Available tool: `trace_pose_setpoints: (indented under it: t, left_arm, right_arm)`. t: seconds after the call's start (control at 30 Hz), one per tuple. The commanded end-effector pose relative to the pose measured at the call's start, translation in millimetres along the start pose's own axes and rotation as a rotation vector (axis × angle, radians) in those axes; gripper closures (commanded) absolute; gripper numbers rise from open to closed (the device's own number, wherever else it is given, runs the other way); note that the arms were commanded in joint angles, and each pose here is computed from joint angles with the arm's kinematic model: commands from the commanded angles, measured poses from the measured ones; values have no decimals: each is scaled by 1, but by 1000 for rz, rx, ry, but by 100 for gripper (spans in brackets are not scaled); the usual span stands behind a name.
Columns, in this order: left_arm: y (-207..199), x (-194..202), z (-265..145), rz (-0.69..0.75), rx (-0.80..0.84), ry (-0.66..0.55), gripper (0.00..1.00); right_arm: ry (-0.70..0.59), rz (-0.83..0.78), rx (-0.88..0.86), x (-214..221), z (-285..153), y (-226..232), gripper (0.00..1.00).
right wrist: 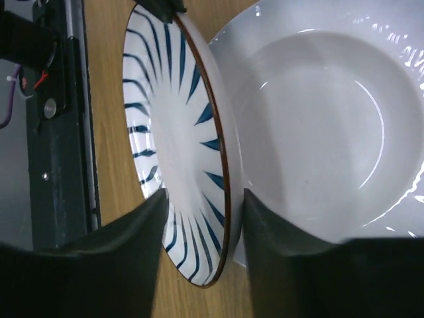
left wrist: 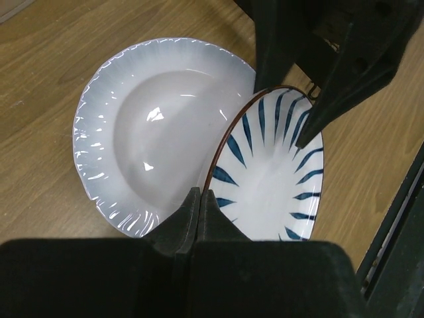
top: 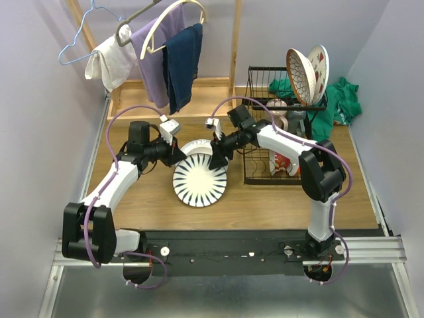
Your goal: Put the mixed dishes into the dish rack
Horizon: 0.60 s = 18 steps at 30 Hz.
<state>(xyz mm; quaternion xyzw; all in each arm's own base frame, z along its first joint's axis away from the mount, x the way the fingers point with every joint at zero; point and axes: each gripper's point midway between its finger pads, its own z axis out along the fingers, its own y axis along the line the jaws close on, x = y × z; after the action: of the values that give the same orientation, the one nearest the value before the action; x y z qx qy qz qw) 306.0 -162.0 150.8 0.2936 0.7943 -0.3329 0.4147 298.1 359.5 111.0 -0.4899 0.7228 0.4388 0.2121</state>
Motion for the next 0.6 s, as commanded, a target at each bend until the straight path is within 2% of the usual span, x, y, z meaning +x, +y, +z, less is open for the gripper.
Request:
trace_pose_setpoints:
  t: [0.0, 0.03, 0.1, 0.2, 0.23, 0.3, 0.33, 0.4, 0.57]
  left_arm:
    - [1, -31, -5, 85, -15, -107, 100]
    - [1, -33, -5, 87, -20, -112, 100]
    - [2, -34, -5, 83, -27, -120, 100]
    - [2, -38, -7, 77, -36, -135, 100]
    - [2, -39, -7, 75, -40, -139, 100]
    - [3, -41, -7, 70, -45, -145, 100]
    - [3, -41, -8, 67, -46, -146, 100]
    - [5, -45, -11, 63, -72, -153, 99]
    - [4, -59, -30, 79, -146, -142, 73]
  right_arm:
    - [31, 20, -121, 10, 1, 18, 57]
    - [33, 20, -120, 11, 1, 19, 65]
    - [31, 17, -109, 12, 1, 17, 66]
    - [22, 19, -109, 10, 1, 17, 73]
    - [18, 22, -109, 9, 2, 17, 79]
    - [8, 20, -110, 6, 2, 18, 85]
    - [9, 22, -107, 6, 2, 18, 95]
    - [11, 15, -96, 6, 1, 19, 99]
    - [-4, -41, -60, -15, -22, 34, 100]
